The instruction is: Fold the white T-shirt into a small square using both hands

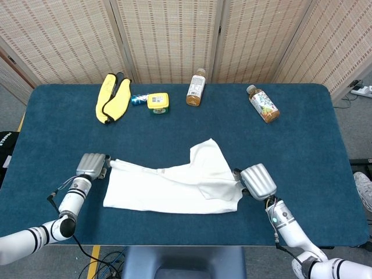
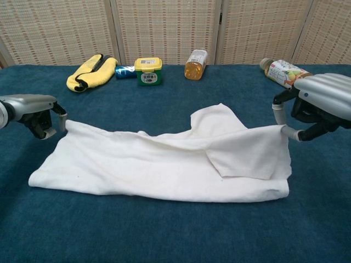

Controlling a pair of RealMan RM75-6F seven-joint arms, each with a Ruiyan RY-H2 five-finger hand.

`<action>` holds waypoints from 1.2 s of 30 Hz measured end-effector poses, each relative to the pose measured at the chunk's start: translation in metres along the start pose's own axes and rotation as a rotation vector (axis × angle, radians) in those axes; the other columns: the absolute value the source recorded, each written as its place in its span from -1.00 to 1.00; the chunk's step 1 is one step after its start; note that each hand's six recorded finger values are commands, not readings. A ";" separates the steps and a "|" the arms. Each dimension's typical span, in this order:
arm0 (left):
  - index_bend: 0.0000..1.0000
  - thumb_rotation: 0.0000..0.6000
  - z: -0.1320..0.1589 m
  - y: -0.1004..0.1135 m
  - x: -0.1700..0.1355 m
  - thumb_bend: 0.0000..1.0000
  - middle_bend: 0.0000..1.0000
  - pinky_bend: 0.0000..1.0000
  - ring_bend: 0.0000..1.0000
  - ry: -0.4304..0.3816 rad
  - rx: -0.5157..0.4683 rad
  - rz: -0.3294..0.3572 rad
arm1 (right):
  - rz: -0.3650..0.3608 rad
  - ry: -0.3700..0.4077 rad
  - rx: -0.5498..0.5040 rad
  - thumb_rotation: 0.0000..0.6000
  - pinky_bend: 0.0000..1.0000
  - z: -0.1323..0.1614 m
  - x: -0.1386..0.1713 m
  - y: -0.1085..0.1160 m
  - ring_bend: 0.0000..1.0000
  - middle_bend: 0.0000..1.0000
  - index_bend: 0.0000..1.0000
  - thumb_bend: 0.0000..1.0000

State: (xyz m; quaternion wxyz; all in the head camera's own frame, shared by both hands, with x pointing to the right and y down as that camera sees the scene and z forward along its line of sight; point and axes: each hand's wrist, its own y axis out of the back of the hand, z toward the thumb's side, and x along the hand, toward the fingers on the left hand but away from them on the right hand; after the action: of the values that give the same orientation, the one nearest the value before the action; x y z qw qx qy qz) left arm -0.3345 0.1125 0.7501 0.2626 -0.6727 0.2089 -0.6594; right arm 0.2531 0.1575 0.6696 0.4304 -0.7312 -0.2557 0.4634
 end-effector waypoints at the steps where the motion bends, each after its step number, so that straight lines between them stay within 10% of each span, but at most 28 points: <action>1: -0.09 1.00 0.000 0.000 0.000 0.07 0.92 0.98 0.78 0.000 0.000 0.000 | -0.001 -0.001 0.000 1.00 1.00 0.000 -0.001 0.000 1.00 1.00 0.48 0.26; 36: -0.36 1.00 -0.031 0.024 -0.044 0.07 0.92 0.98 0.78 0.003 -0.121 0.108 | -0.101 -0.018 0.041 1.00 1.00 -0.004 -0.057 -0.004 1.00 1.00 0.49 0.26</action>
State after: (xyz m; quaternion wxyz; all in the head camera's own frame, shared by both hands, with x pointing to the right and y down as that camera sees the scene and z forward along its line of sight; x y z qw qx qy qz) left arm -0.3661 0.1193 0.7004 0.2563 -0.6740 0.2846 -0.6316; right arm 0.2318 0.1143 0.6997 0.4658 -0.7041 -0.2864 0.4529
